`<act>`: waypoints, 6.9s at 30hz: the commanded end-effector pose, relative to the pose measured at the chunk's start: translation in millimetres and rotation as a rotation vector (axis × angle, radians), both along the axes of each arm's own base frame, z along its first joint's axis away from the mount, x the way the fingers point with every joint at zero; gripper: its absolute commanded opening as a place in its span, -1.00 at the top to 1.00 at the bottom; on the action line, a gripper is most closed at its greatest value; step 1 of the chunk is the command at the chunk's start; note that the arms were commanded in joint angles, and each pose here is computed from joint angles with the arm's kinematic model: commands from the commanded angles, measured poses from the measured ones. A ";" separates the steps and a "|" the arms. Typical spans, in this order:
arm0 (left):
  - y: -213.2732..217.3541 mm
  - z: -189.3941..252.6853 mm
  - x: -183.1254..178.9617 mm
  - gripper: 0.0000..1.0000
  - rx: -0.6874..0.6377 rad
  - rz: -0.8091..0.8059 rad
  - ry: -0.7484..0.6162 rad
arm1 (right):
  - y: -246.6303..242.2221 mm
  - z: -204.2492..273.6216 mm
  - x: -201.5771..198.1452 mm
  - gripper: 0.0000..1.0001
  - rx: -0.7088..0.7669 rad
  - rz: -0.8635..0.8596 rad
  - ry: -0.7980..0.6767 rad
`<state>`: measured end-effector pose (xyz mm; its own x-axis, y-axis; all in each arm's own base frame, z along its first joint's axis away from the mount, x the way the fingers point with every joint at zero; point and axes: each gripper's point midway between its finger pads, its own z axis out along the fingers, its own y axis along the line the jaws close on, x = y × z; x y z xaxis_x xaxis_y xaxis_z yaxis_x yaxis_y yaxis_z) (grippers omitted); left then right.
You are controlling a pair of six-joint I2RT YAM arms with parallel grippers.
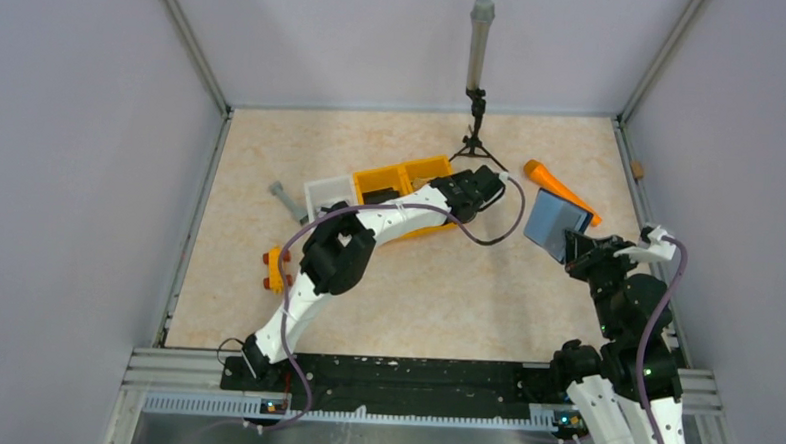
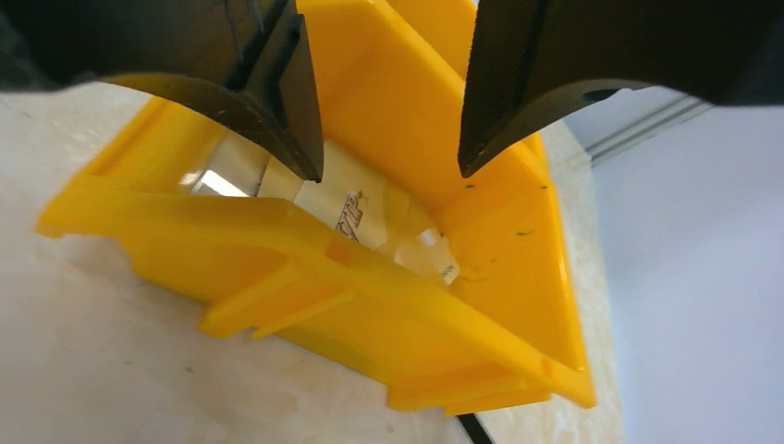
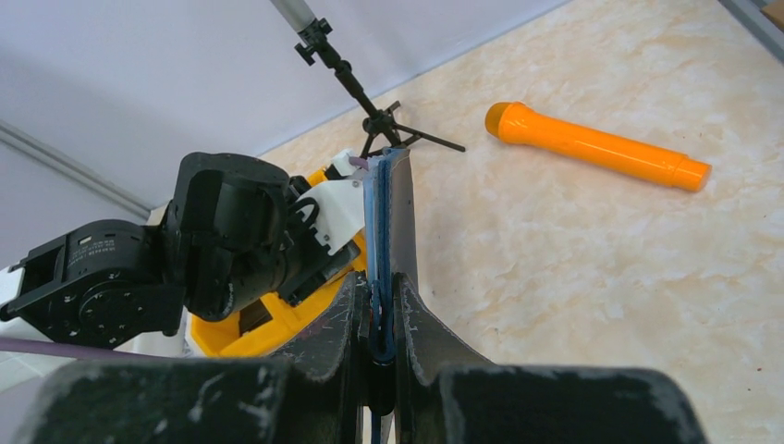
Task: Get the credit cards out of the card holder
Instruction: Place the credit card in the storage box, then remove the credit card from the card holder.
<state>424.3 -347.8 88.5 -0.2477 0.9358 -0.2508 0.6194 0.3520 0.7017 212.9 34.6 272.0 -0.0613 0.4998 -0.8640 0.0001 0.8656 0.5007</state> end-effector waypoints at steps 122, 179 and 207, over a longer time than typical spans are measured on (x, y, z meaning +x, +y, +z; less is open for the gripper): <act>-1.1 159.4 -211.5 0.53 -1.711 -0.207 0.889 | 171.5 -7.5 5.7 0.51 0.313 0.877 0.133; 22.5 141.5 -192.1 0.48 -1.756 -0.084 0.867 | 166.5 -5.6 -4.1 1.00 0.300 0.929 0.131; -4.8 159.2 -212.5 0.19 -1.618 -0.124 0.743 | 170.0 -11.7 0.9 1.00 0.297 0.947 0.128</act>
<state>213.1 -337.9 203.3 -0.7241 -0.0313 -0.6890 0.6212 0.4044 -0.6712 219.3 197.1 232.1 -0.6543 0.3685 -0.6603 -0.4757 0.4782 0.7382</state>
